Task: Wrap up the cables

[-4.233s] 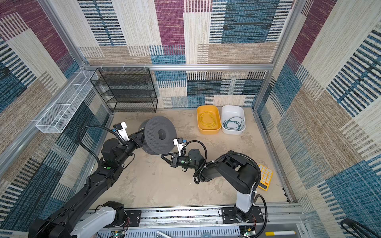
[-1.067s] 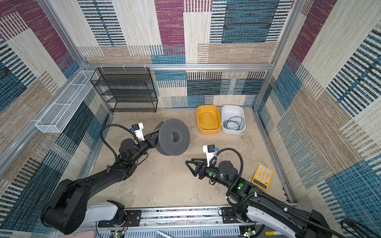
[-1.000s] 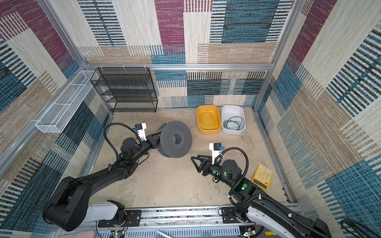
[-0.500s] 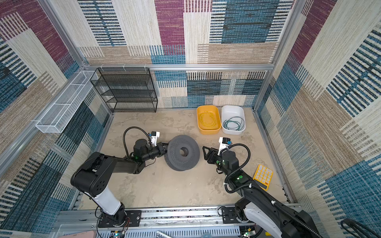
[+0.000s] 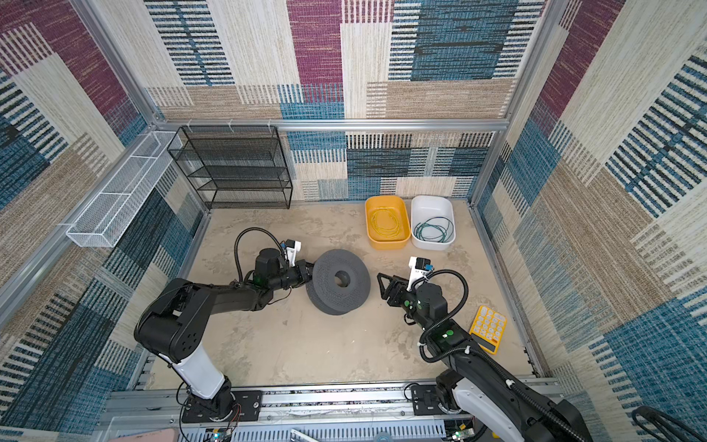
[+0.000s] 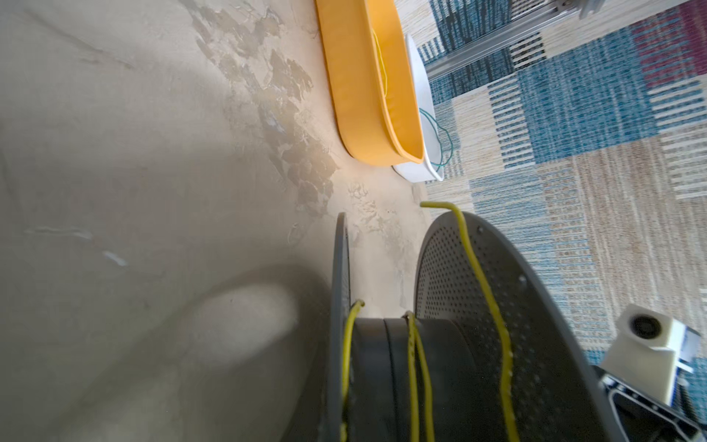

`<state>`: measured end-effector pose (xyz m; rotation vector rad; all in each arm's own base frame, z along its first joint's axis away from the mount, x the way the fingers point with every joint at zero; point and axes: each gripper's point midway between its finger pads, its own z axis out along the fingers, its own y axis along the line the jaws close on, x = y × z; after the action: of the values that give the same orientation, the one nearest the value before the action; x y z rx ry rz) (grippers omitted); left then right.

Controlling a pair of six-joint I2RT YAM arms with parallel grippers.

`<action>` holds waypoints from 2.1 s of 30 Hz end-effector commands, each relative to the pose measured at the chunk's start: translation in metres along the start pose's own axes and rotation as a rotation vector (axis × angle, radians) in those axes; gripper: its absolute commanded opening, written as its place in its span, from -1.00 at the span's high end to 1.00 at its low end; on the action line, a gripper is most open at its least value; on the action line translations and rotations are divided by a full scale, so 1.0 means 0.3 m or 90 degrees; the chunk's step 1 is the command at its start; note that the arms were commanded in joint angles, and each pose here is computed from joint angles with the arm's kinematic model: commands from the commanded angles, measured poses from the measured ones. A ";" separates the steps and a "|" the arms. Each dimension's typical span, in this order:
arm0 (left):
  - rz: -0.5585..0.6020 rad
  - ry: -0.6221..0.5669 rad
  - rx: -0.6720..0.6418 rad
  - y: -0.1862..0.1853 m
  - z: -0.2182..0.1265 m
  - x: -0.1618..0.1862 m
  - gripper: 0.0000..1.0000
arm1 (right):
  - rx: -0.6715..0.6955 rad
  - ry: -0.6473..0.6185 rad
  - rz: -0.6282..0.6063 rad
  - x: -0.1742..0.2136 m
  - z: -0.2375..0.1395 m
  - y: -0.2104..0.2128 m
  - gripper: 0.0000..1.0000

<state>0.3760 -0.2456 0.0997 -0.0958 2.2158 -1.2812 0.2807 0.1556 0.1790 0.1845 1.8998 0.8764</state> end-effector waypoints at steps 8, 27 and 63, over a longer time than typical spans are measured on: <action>0.040 0.060 -0.201 0.194 -0.005 0.057 0.53 | -0.020 -0.003 -0.004 -0.013 0.002 0.026 -0.33; 0.127 -0.013 -0.374 0.181 -0.241 -0.021 0.29 | -0.023 -0.006 -0.050 -0.077 0.012 0.080 -0.41; 0.479 -0.429 -0.591 0.267 -0.701 -0.232 -0.98 | 0.245 -0.288 -0.566 -0.334 -0.014 -0.178 -0.99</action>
<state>0.3321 -0.0130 0.1265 0.0231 1.8783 0.3683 0.3398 0.0784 0.1966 -0.2848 1.5826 -0.1355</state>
